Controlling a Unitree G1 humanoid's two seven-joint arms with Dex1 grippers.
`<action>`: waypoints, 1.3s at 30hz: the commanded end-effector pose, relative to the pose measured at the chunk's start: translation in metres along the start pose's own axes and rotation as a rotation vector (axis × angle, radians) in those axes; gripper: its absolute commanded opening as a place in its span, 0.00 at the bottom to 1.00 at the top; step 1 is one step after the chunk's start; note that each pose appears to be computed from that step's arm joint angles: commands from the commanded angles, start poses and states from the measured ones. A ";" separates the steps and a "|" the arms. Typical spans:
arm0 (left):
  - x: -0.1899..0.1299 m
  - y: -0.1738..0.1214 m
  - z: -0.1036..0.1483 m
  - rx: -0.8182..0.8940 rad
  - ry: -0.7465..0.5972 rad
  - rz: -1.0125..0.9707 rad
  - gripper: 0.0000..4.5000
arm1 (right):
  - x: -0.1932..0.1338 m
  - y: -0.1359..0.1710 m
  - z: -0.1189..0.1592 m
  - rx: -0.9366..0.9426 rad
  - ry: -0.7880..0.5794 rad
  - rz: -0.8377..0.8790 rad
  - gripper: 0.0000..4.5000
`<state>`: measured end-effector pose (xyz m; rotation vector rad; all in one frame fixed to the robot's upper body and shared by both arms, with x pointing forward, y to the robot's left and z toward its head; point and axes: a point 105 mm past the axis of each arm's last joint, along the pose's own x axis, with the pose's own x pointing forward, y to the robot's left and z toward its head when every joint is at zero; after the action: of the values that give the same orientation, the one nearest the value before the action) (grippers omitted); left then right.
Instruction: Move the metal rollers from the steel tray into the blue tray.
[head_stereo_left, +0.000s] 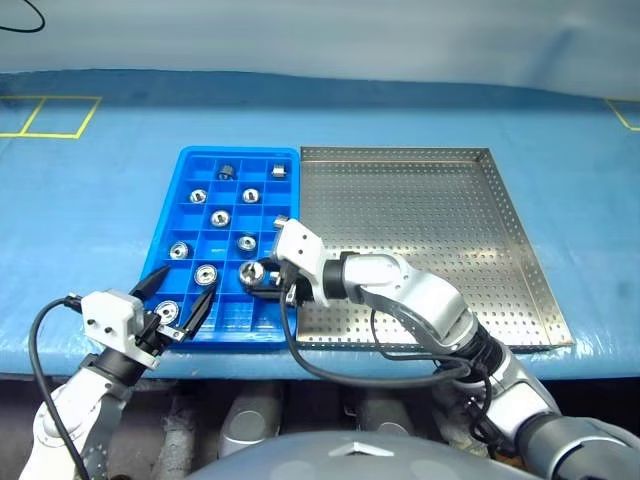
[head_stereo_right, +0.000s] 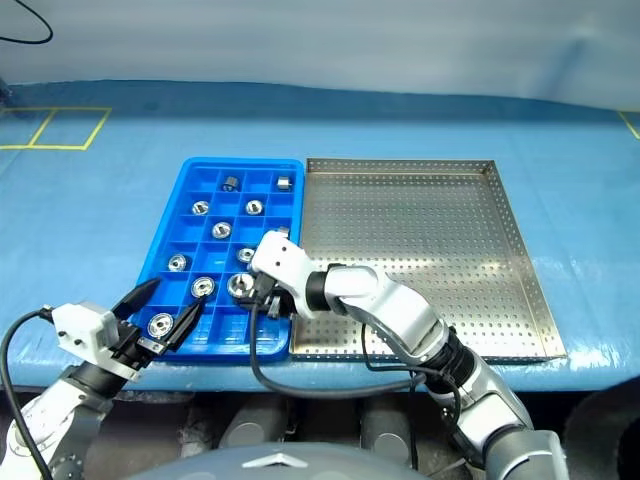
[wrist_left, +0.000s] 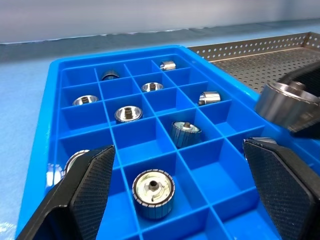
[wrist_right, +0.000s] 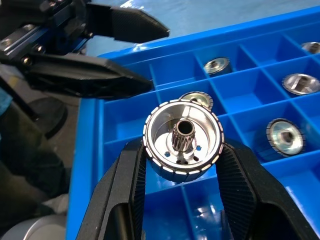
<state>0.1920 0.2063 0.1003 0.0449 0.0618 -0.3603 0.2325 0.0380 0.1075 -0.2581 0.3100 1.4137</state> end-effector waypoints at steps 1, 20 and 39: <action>-0.001 -0.007 0.011 0.038 -0.052 -0.018 1.00 | 0.000 0.017 -0.002 -0.023 0.036 0.072 0.37; 0.007 -0.016 0.012 0.006 -0.076 -0.080 1.00 | 0.030 0.006 -0.023 0.066 0.084 0.017 0.53; 0.040 -0.040 0.020 0.019 -0.083 -0.314 1.00 | -0.069 -0.062 0.003 0.097 -0.221 -0.594 0.79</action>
<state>0.2161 0.1577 0.1161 0.0474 -0.0218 -0.6500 0.2811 -0.0227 0.1134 -0.0960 0.2096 0.9043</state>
